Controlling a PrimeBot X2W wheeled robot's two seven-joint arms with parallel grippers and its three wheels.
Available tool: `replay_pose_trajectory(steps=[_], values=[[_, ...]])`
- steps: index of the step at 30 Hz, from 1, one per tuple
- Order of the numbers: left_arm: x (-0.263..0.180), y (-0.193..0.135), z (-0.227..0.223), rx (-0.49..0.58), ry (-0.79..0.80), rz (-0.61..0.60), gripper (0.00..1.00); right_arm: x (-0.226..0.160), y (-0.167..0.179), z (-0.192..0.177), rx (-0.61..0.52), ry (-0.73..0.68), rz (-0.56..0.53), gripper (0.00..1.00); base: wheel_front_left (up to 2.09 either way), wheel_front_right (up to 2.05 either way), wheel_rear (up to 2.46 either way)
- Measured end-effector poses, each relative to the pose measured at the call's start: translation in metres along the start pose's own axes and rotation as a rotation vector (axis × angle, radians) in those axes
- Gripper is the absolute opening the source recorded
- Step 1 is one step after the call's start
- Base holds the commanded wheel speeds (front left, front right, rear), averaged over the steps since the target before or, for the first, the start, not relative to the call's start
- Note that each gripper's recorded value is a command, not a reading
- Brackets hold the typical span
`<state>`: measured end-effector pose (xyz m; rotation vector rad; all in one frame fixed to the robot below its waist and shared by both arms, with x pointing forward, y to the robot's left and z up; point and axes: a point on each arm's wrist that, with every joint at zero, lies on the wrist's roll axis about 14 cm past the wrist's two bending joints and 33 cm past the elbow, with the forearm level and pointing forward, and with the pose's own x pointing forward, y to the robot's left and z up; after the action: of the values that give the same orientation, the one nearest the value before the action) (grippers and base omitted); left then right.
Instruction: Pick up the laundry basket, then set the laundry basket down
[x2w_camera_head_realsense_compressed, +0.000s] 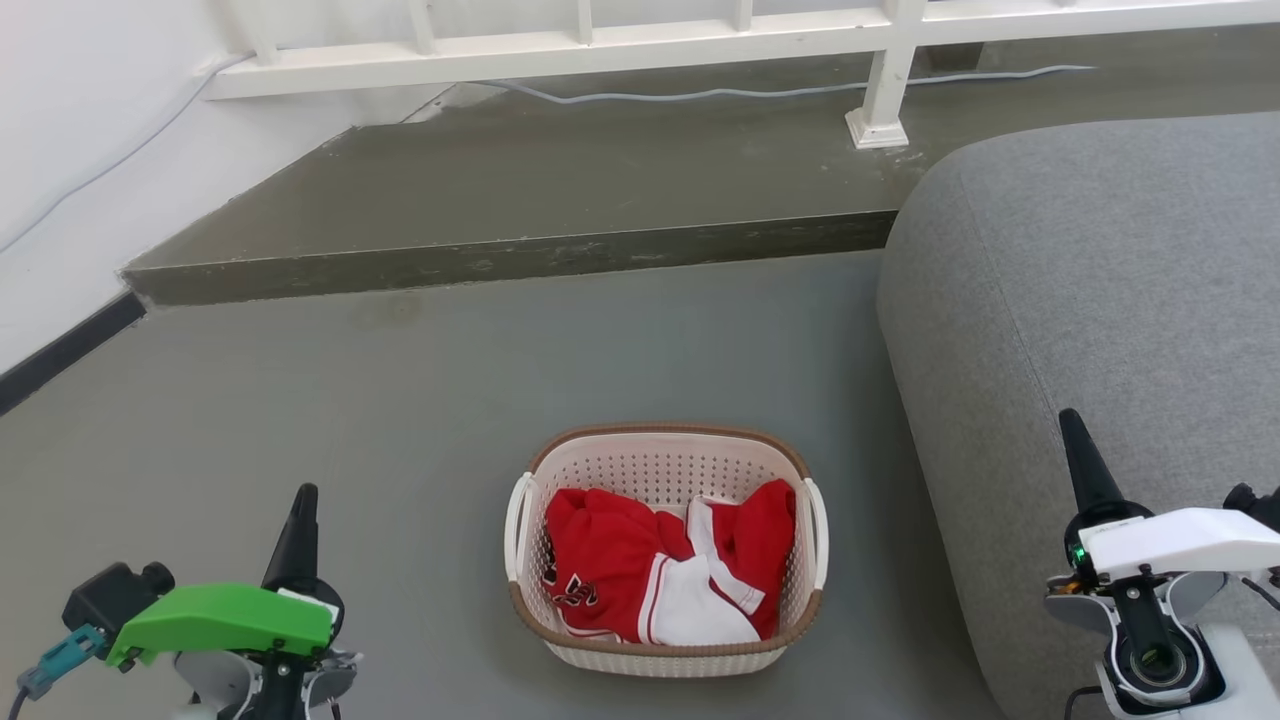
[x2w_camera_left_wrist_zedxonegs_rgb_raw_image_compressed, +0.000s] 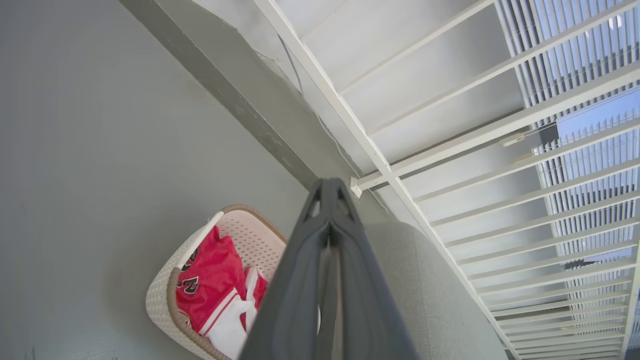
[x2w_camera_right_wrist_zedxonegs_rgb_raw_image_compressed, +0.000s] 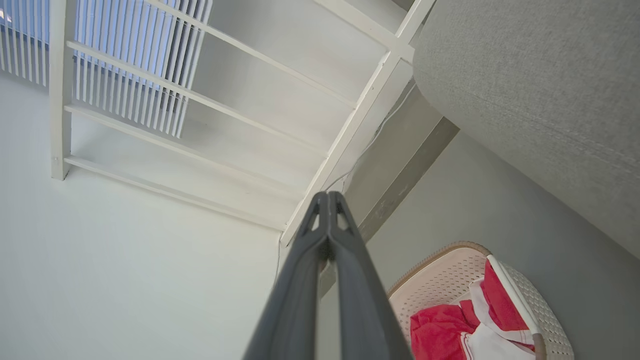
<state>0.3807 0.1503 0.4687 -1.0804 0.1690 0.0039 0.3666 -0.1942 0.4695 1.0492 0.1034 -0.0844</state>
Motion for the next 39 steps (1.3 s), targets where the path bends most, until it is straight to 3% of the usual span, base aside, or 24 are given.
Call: replay_pose_trajectory(steps=[39], values=[[-0.007,0.008,0.031,-0.436,-0.053,-0.025,0.00,0.006,0.001,0.012,0.458,-0.013,0.015,0.00,0.00,0.00,0.00]])
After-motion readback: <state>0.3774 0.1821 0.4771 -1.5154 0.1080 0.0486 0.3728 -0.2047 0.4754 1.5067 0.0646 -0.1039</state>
